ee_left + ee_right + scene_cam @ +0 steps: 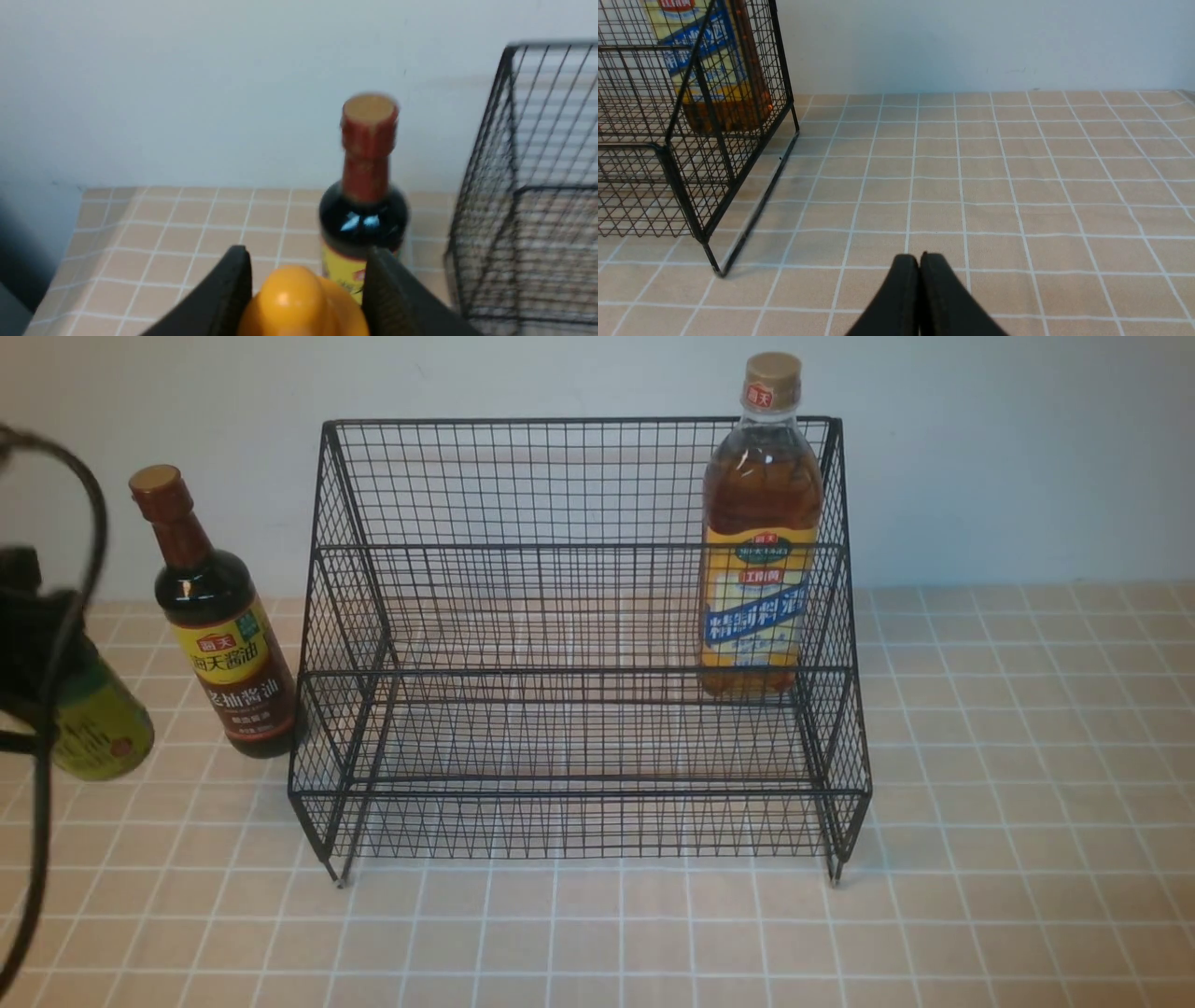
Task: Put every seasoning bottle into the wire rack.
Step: Use the left arm to put the condiment bottle back on the shelf
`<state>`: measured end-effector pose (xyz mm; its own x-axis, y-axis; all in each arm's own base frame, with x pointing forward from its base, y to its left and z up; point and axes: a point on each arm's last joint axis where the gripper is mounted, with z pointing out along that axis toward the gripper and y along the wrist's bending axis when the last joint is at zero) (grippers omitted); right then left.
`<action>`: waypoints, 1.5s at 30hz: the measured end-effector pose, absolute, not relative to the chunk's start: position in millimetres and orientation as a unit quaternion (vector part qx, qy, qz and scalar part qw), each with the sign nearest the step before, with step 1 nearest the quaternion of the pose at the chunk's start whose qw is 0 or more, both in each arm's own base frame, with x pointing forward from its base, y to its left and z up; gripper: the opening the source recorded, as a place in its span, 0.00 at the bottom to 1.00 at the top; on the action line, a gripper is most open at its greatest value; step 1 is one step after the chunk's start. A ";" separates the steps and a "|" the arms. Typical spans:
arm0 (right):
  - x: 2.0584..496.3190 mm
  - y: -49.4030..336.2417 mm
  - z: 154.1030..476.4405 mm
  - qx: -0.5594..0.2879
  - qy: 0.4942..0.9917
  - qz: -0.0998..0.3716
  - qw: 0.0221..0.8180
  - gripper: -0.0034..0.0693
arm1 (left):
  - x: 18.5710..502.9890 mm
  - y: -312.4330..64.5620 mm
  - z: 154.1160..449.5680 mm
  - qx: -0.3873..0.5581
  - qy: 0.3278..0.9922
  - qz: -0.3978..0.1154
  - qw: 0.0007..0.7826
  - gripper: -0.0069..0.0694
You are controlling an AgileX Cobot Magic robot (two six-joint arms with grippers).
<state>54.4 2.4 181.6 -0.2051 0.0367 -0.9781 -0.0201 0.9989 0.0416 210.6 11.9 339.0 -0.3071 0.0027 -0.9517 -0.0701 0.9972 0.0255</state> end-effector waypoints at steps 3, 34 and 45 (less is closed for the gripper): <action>54.4 2.4 181.6 0.005 0.776 0.022 0.630 0.03 | 207.3 -7.9 348.7 0.013 0.802 0.001 0.597 0.46; 54.4 2.4 181.6 0.005 0.776 0.022 0.630 0.03 | 283.4 -88.7 254.3 0.133 0.853 -0.077 0.499 0.46; 54.4 2.4 181.6 0.005 0.776 0.022 0.630 0.03 | 287.4 -90.4 252.8 0.135 0.853 -0.077 0.498 0.57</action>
